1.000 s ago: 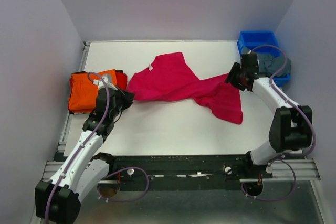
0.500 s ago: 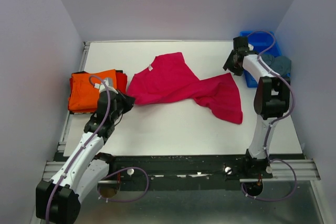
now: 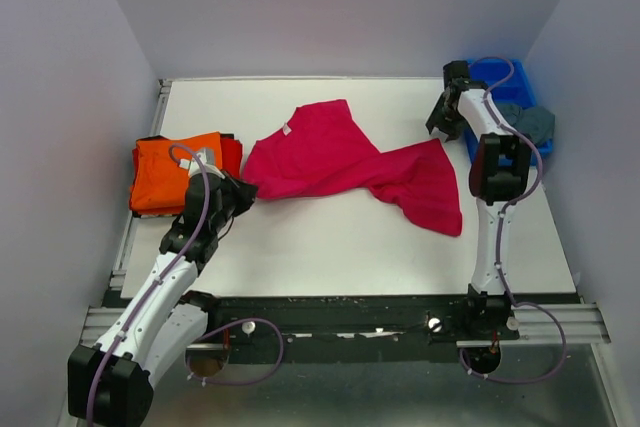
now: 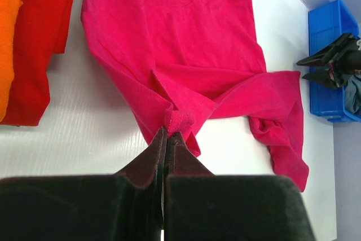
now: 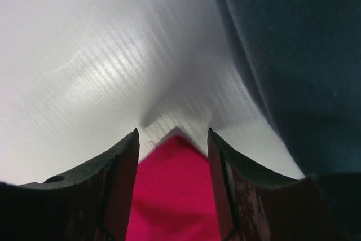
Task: Fold and stack the t-shirts
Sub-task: Flatten out the tshirt
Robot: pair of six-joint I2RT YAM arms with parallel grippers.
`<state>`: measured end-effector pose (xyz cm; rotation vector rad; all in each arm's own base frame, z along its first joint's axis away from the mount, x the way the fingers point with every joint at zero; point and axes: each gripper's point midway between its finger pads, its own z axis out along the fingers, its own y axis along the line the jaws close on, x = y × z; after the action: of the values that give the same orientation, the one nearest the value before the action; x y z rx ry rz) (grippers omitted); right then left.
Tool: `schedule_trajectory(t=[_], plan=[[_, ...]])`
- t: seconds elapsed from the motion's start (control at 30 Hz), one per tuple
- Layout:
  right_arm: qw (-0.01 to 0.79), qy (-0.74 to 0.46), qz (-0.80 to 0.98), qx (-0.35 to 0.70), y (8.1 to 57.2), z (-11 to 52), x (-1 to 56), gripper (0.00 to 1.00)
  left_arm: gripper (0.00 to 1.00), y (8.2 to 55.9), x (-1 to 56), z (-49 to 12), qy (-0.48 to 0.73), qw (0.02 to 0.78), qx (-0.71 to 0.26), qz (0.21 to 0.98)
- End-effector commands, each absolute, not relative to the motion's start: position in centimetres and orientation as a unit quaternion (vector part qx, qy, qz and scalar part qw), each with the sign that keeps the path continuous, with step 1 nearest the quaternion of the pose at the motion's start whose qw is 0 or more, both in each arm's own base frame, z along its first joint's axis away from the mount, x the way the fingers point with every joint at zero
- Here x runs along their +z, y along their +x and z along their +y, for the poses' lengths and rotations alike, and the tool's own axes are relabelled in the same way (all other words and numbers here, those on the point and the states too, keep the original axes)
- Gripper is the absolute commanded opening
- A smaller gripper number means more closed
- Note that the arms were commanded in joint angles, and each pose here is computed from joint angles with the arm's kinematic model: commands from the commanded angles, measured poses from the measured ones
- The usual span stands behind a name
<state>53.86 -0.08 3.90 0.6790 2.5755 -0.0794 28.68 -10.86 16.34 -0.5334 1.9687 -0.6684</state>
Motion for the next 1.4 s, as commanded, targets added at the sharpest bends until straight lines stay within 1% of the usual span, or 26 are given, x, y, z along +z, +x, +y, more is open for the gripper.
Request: schedule_trajectory(t=[0.0,0.1,0.17,0.23,0.27,0.43,0.47,0.5,0.57,0.6,0.63,0.7,0.73,0.93,1.1,1.23,1.3,1.37], plan=[[0.154,0.241,0.958,-0.029,51.2,0.2,1.4,0.58,0.00,28.7,17.8,-11.7,-0.206,0.486,-0.302,0.794],[0.161,0.239,0.957,-0.026,50.8,0.3,1.4,0.57,0.00,28.6,17.9,-11.8,-0.203,0.485,-0.303,0.795],[0.164,0.244,0.955,-0.025,50.5,0.2,1.5,0.51,0.00,28.6,17.8,-11.7,-0.204,0.485,-0.301,0.795],[0.168,0.242,0.955,-0.024,50.4,0.3,1.6,0.48,0.00,28.7,17.9,-11.7,-0.204,0.486,-0.301,0.795],[0.168,0.241,0.956,-0.024,50.3,0.3,1.6,0.42,0.00,28.6,17.9,-11.7,-0.203,0.485,-0.302,0.795],[0.170,0.232,0.958,-0.023,50.1,0.3,2.3,0.41,0.00,28.7,17.8,-11.6,-0.204,0.487,-0.299,0.795],[0.169,0.232,0.958,-0.023,50.0,0.3,2.3,0.39,0.00,28.7,17.8,-11.6,-0.204,0.486,-0.299,0.795],[0.172,0.232,0.957,-0.021,50.1,0.4,2.5,0.29,0.00,28.7,17.9,-11.6,-0.204,0.488,-0.298,0.795],[0.183,0.225,0.957,-0.015,50.3,0.5,2.8,0.17,0.00,28.8,17.9,-11.6,-0.204,0.487,-0.296,0.796],[0.188,0.225,0.956,-0.010,50.5,0.5,3.2,0.06,0.00,28.9,17.9,-11.5,-0.204,0.487,-0.294,0.797],[0.194,0.222,0.956,-0.009,50.7,0.6,3.7,0.04,0.00,28.9,17.9,-11.6,-0.204,0.487,-0.294,0.797],[0.207,0.219,0.953,-0.008,51.0,0.5,4.9,0.03,0.00,29.1,18.1,-11.5,-0.206,0.487,-0.292,0.797],[0.215,0.219,0.952,-0.011,51.0,0.3,5.8,0.01,0.00,29.2,18.1,-11.6,-0.208,0.486,-0.292,0.797],[0.268,0.224,0.937,-0.012,50.3,-0.2,11.4,0.01,0.00,32.7,20.9,-11.3,-0.243,0.507,-0.284,0.777],[0.353,0.226,0.908,0.018,48.9,0.0,19.4,0.01,0.00,36.9,22.9,-11.1,-0.262,0.511,-0.250,0.780],[0.415,0.216,0.883,0.052,48.4,0.5,26.0,0.01,0.00,40.9,26.7,-11.4,-0.266,0.526,-0.245,0.769],[0.443,0.200,0.870,0.083,48.5,1.4,29.7,0.01,0.00,43.3,30.0,-11.3,-0.264,0.542,-0.242,0.760],[0.460,0.204,0.857,0.113,48.6,0.8,33.3,0.01,0.00,45.5,33.0,-11.1,-0.256,0.557,-0.235,0.754]])
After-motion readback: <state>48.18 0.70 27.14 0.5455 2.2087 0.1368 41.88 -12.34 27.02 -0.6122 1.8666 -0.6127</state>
